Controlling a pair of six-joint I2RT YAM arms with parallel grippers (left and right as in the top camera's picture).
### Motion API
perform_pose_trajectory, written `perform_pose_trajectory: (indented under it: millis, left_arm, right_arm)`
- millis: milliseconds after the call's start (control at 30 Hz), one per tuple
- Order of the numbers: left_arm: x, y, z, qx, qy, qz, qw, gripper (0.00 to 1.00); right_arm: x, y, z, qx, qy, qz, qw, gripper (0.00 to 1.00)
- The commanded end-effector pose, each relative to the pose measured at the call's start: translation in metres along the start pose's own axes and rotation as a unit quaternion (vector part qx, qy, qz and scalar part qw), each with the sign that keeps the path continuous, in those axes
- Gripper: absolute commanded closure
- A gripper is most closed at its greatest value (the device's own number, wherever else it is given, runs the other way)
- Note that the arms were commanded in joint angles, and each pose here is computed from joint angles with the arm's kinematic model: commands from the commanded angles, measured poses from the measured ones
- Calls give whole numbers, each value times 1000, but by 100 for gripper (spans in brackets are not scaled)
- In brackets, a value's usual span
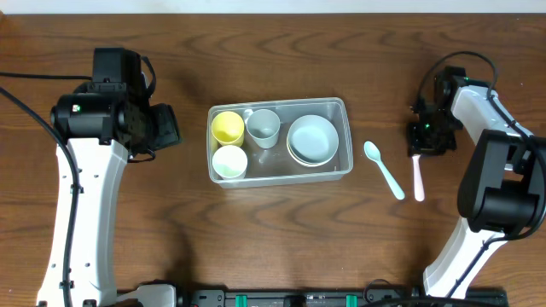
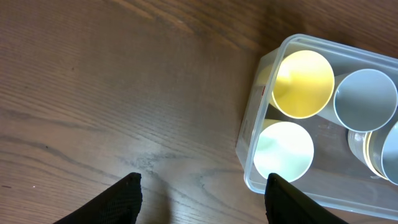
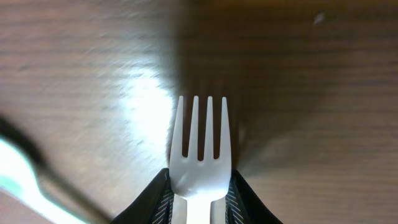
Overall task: Pack container
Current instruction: 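Move the right gripper to the white fork and grasp it, then carry the white fork into the container's front and release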
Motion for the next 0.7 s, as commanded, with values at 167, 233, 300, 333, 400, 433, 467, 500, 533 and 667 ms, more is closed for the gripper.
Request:
perform_pose_trajectory:
  millis: [167, 233, 300, 333, 400, 433, 467, 500, 533, 667]
  left_arm:
    - [3, -4, 2, -2, 2, 8, 1000, 36]
    - [3, -4, 2, -2, 2, 8, 1000, 36]
    - [3, -4, 2, -2, 3, 8, 1000, 36]
    - [3, -4, 2, -2, 3, 8, 1000, 36]
    - [3, -4, 2, -2, 3, 8, 1000, 36]
    - [3, -4, 2, -2, 3, 8, 1000, 36]
    - [3, -4, 2, -2, 3, 8, 1000, 36]
    - [3, -4, 2, -2, 3, 8, 1000, 36]
    - [3, -4, 2, -2, 3, 9, 1000, 36]
    - [3, -4, 2, -2, 3, 9, 1000, 36]
  right_arm:
    - [-15, 144, 70, -72, 125, -196, 970, 91]
    - [-6, 180, 96, -73, 185, -255, 946, 94]
    - [9, 208, 126, -73, 255, -302, 915, 94]
    - [18, 217, 141, -74, 288, -317, 901, 94]
    - [40, 229, 174, -78, 358, -335, 868, 94]
    - [53, 230, 191, -80, 395, -336, 851, 94]
    - [64, 230, 204, -82, 423, -334, 839, 94]
    - [76, 227, 220, -85, 454, -328, 824, 94]
    - [85, 223, 232, -87, 476, -322, 814, 94]
    - [118, 198, 275, -98, 543, -287, 783, 93]
Point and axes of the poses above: each gripper's point midway between its finger pads, its own y axis back along the fingers, its own z axis along the line the jaws close on, x = y × z, the point moved 3 cm from there along y, back along the fingers, and after that the axes turned 10 degrees about -y, right-handed, at the moved point
